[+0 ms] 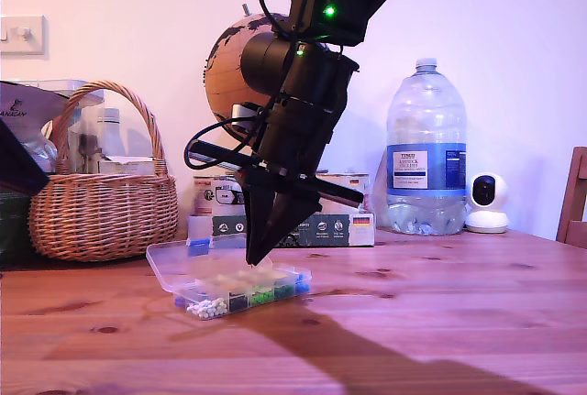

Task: Sort the loose pins on the table into their correct compartments

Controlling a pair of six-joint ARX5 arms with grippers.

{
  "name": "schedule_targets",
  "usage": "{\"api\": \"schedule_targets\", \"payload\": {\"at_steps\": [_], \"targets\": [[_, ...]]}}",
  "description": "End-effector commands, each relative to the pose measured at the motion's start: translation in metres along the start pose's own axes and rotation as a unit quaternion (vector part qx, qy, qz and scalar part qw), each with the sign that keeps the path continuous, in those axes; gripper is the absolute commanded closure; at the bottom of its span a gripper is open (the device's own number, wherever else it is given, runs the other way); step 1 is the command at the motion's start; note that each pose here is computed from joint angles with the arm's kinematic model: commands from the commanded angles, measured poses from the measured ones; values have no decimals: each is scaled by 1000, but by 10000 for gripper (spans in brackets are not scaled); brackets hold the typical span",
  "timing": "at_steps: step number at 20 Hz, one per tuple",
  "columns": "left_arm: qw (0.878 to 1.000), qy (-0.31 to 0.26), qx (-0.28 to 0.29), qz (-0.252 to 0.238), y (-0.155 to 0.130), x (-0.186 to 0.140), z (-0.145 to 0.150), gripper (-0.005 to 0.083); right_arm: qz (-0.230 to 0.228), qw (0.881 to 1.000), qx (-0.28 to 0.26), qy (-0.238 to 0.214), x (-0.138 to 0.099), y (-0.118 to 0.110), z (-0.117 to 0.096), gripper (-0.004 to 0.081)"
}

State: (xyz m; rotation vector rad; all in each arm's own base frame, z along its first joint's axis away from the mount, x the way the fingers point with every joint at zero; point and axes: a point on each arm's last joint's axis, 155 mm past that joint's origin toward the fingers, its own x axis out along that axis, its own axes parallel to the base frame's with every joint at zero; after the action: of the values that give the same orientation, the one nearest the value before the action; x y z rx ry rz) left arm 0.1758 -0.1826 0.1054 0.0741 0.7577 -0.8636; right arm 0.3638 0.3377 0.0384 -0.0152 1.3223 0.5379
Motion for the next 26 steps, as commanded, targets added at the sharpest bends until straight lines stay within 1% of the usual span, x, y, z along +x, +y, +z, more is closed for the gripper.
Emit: {"api": "schedule_targets", "payload": {"at_steps": [1,3,8,10,12,14,16,18,20,22,24,26], "targets": [[1000,5,-4,-1,0,2,-4,797,-6,1000,0,11,10,-3,-4,760],[1000,5,-4,-1,0,2,-4,797,-7,1000,0,12,10,-3,-5,731],[1000,5,-4,-1,0,2,-4,797,-15,1000,-3,9,10,-6,-3,733],[1000,5,-4,-1,0,2,-4,797,-15,1000,-5,9,10,-6,-3,739],[1000,5,-4,-1,0,2,-4,797,-14,999,-28,10,10,-6,-3,783],[1000,5,-4,-1,0,2,-4,797,-13,999,-30,10,10,-6,-4,783],[1000,5,-3,-1,0,2,-4,797,-13,999,-49,11,5,-5,-5,783],[1000,4,-2,-1,0,2,-4,797,-14,997,-78,9,-6,-3,-5,783],[1000,0,0,-1,0,2,-2,797,-13,995,-100,4,-24,0,-5,783],[1000,-9,3,-1,0,2,3,797,-16,993,-114,-5,-47,3,-5,783],[1000,-19,7,-1,0,2,8,797,-46,990,-131,-27,-72,-4,0,783],[999,-31,11,-1,0,2,14,797,-51,988,-134,-49,-96,-4,5,783]]}}
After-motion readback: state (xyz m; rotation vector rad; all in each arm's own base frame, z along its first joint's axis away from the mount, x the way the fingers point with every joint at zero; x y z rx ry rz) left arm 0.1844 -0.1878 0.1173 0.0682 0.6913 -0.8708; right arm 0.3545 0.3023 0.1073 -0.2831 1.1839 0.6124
